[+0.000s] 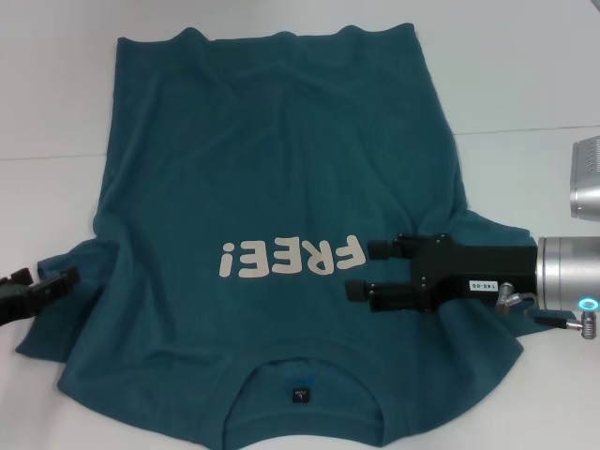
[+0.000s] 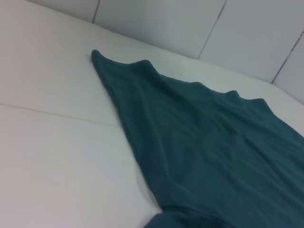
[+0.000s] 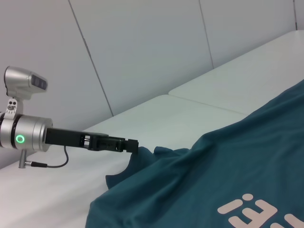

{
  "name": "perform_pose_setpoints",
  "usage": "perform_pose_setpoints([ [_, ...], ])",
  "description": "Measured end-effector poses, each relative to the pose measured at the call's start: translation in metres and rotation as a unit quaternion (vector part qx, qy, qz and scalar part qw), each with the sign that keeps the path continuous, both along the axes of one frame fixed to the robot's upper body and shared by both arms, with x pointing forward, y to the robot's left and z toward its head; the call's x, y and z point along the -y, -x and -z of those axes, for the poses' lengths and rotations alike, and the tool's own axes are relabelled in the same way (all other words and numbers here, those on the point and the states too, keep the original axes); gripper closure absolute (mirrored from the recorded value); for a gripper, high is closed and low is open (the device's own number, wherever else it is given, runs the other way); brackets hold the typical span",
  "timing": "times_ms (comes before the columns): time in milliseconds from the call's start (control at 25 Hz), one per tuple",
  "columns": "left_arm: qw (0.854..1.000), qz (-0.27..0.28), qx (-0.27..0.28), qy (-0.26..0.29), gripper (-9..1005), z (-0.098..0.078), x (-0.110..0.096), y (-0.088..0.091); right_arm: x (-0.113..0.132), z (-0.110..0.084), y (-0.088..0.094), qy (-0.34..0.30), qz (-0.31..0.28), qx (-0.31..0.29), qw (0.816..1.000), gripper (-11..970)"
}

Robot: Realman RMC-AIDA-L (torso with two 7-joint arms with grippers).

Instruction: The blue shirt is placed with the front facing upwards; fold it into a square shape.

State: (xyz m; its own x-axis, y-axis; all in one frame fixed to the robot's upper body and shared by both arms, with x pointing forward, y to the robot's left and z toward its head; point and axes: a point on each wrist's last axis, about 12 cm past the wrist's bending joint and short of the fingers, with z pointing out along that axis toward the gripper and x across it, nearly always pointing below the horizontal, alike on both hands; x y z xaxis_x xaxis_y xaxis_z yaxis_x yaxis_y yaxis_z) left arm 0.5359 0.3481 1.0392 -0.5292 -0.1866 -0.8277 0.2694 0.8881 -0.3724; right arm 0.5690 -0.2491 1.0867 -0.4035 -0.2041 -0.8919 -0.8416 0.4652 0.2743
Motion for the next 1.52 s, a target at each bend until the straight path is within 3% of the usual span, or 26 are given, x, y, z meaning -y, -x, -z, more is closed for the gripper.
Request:
perform_pose_setpoints([
  [400, 0.999, 0.034, -0.008, -0.009, 187, 0.004, 0.016, -0.003, -0.001, -0.001, -0.001, -0.004, 0.001, 0.002, 1.000, 75],
  [1040, 0.999, 0.041, -0.004, -0.019, 201, 0.001, 0.018, -0.005, 0.000, -0.001, 0.000, -0.005, 0.002, 0.004, 1.000, 75],
  [1520, 0.999, 0.040, 0.000, -0.023, 697, -0.002, 0.018, -0.009, 0.001, -0.001, 0.000, -0.011, 0.006, 0.007, 1.000, 77],
])
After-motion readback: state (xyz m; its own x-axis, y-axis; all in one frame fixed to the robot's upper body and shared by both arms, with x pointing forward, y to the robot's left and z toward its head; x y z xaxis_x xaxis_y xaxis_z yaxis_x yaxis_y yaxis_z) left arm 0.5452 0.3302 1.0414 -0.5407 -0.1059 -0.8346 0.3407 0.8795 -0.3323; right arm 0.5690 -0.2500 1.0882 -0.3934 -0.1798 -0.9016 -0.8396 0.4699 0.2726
